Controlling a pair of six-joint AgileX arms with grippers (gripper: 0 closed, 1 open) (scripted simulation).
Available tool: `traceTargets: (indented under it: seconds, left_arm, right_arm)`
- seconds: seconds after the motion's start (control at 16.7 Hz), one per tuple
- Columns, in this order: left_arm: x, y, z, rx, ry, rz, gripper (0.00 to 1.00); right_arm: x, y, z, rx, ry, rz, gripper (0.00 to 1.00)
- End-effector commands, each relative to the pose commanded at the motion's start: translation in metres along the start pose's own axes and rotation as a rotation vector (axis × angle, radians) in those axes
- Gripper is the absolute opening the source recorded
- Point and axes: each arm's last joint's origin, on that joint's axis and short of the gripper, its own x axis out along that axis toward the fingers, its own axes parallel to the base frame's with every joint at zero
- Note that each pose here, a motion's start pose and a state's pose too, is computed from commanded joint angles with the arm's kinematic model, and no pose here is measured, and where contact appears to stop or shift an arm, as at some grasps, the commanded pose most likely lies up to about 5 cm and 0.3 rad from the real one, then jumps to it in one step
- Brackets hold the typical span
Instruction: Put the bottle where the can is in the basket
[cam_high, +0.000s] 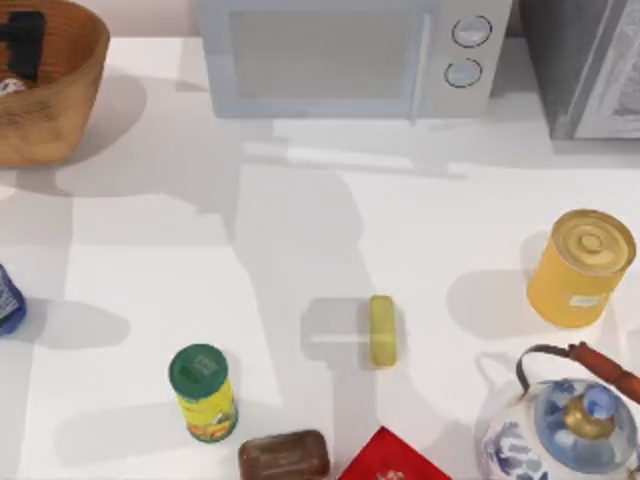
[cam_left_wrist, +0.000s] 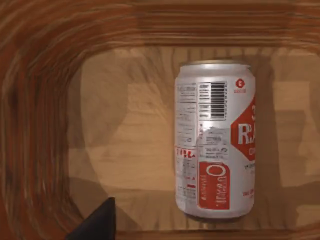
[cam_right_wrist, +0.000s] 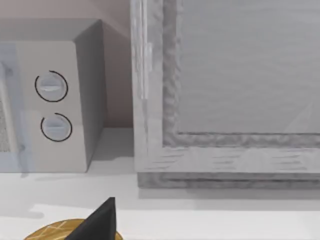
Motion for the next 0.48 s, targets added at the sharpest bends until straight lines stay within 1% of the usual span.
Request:
traceTargets:
  seconds: [0.12, 0.24, 0.48]
  left_arm:
    - [0.019, 0.005, 0.004, -0.002, 0.030, -0.007, 1.00]
    - [0.029, 0.007, 0.006, -0.003, 0.045, -0.011, 1.00]
    - [0.031, 0.008, 0.006, -0.003, 0.047, -0.011, 1.00]
  right_arm:
    - [0.000, 0.000, 0.000, 0.000, 0.000, 0.000, 1.00]
    - [0.000, 0.000, 0.000, 0.000, 0.000, 0.000, 1.00]
    - [0.000, 0.000, 0.000, 0.000, 0.000, 0.000, 1.00]
